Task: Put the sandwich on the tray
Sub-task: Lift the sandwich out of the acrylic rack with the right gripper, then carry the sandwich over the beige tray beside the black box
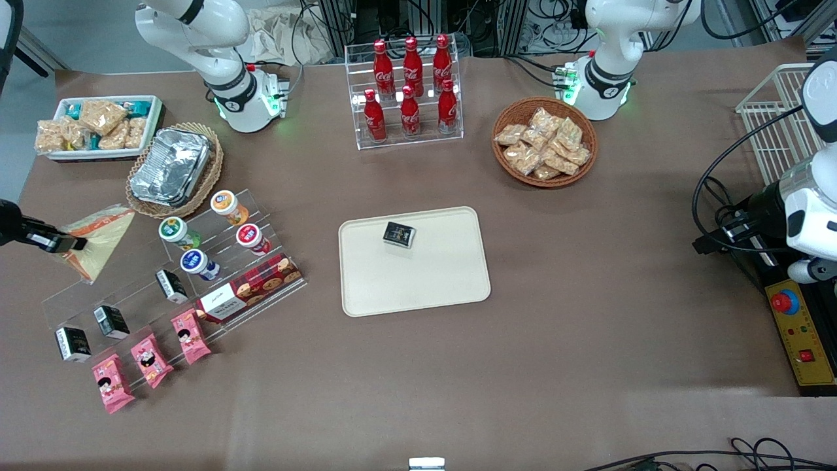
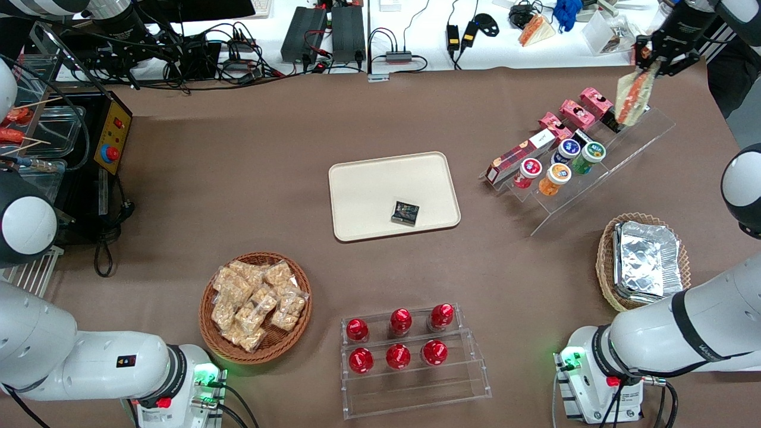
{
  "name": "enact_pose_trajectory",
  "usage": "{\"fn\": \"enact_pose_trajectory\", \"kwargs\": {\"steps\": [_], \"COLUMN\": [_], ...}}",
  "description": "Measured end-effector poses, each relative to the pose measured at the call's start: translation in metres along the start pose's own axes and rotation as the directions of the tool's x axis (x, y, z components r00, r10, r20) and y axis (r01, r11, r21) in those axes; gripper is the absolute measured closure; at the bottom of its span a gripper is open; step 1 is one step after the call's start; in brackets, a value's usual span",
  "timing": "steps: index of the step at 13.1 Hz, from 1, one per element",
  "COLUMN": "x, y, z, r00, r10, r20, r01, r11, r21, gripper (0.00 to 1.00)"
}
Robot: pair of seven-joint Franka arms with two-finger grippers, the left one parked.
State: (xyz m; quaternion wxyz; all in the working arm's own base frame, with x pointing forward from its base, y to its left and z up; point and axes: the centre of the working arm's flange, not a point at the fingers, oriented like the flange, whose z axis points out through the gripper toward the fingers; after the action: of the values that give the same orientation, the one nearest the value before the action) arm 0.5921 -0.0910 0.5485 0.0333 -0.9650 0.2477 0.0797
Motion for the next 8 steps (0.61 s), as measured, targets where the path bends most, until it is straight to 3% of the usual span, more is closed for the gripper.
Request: {"fn": "enact_pose_trajectory", "kwargs": {"steps": [8], "x": [-0.094], "y": [-0.17], "z": [0.002], "r00": [0.965], "r10": [0.264], "r20": [0.004], "r01": [-0.264], "r11": [0.964], "r21": [0.013], "gripper": [0.8]}}
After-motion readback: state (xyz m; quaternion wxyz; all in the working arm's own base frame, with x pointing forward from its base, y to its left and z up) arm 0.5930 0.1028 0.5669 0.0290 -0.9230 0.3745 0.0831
